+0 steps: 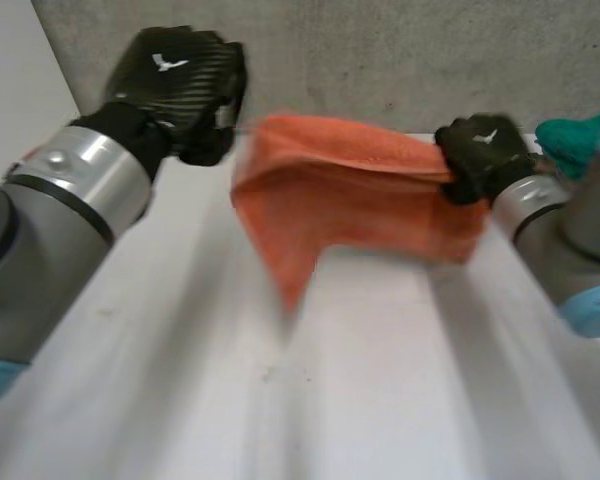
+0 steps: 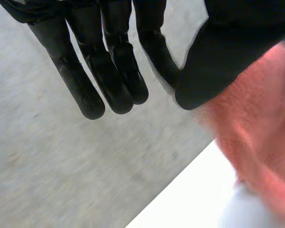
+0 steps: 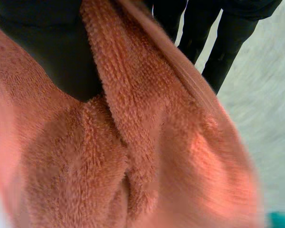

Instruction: Fold the laundry.

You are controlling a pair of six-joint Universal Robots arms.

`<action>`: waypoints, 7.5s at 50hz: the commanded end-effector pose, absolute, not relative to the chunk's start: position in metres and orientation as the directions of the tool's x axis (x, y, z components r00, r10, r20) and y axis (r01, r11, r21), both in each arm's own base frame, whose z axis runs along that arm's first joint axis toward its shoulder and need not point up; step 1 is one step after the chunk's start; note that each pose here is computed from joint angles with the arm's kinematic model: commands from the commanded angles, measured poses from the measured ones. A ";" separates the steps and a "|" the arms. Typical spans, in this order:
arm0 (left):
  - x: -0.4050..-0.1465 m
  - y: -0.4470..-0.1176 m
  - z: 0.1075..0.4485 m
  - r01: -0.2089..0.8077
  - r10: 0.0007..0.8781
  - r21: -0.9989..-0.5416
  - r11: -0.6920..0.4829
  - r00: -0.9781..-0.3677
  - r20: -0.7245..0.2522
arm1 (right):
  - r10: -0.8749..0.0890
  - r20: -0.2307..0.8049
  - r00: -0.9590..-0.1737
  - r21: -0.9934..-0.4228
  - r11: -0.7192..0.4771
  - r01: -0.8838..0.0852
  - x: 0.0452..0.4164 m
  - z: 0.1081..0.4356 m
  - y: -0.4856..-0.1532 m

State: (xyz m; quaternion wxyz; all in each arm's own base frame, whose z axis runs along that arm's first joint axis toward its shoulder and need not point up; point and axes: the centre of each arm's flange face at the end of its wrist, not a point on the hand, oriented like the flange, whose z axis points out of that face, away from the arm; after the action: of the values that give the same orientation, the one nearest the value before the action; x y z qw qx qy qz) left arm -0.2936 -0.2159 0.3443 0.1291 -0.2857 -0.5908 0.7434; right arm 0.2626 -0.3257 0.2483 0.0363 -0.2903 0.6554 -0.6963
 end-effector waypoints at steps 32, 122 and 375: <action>-0.291 -0.251 0.166 0.210 0.576 -0.954 0.214 -0.816 -0.050 | -0.539 0.211 -0.816 -0.977 -0.094 -0.191 0.300 0.299 -0.263; -0.264 -0.227 0.264 0.007 0.507 -0.999 0.043 -0.862 0.016 | -0.563 0.177 -0.807 -0.845 0.334 -0.418 0.202 0.139 -0.229; -0.210 -0.317 0.159 0.448 0.559 -0.886 -0.118 -0.708 -0.432 | -0.449 0.641 -0.623 -0.699 -0.005 -0.715 0.224 0.144 -0.311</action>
State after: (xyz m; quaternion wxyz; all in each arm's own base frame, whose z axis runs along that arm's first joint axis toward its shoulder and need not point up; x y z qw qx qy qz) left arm -0.2144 -0.3207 0.1186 0.0650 -0.4053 -0.6778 0.6100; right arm 0.2256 -0.3107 0.1365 -0.1081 -0.4200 0.6965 -0.5717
